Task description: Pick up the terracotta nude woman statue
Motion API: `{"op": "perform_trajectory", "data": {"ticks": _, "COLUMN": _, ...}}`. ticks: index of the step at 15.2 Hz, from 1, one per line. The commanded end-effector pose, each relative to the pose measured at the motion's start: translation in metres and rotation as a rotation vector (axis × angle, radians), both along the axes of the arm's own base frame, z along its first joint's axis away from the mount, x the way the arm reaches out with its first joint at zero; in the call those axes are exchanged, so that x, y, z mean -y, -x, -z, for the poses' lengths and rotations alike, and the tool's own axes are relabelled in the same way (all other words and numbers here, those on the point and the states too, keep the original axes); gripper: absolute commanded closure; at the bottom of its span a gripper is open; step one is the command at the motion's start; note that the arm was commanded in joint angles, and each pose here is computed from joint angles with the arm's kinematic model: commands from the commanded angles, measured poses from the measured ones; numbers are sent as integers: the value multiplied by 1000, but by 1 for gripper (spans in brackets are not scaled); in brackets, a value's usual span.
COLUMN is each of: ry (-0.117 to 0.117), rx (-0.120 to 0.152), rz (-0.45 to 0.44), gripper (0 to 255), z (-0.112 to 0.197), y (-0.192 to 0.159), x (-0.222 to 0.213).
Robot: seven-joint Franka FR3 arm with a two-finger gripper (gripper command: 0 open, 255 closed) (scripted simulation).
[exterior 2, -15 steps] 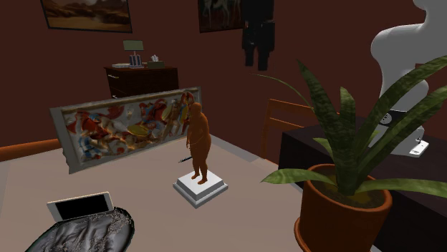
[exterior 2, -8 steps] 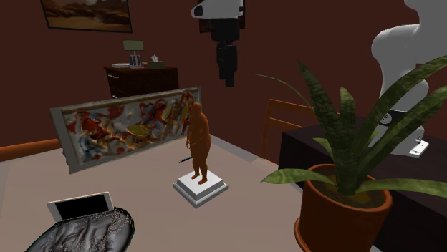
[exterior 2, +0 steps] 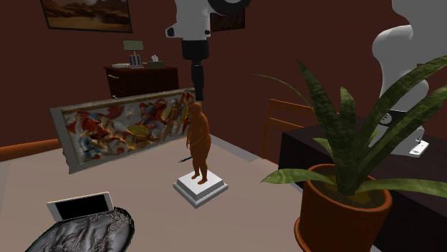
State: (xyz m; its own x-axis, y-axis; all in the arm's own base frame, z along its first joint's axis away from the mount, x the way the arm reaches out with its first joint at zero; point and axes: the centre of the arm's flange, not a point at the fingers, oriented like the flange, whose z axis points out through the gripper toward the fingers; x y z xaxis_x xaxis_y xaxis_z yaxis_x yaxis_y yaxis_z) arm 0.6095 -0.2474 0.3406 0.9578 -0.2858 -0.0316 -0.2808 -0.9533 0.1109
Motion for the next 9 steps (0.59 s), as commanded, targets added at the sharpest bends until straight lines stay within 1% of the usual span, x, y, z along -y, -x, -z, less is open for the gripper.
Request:
{"op": "perform_trajectory", "data": {"ticks": 1, "ry": 5, "rx": -1, "rz": 5, "gripper": 0, "z": 12, "y": -6, "x": 11}}
{"op": "perform_trajectory", "data": {"ticks": 7, "ry": 5, "rx": -1, "rz": 5, "gripper": 0, "z": 44, "y": -6, "x": 11}}
{"op": "perform_trajectory", "data": {"ticks": 9, "ry": 5, "rx": -1, "rz": 5, "gripper": 0, "z": 47, "y": -6, "x": 11}}
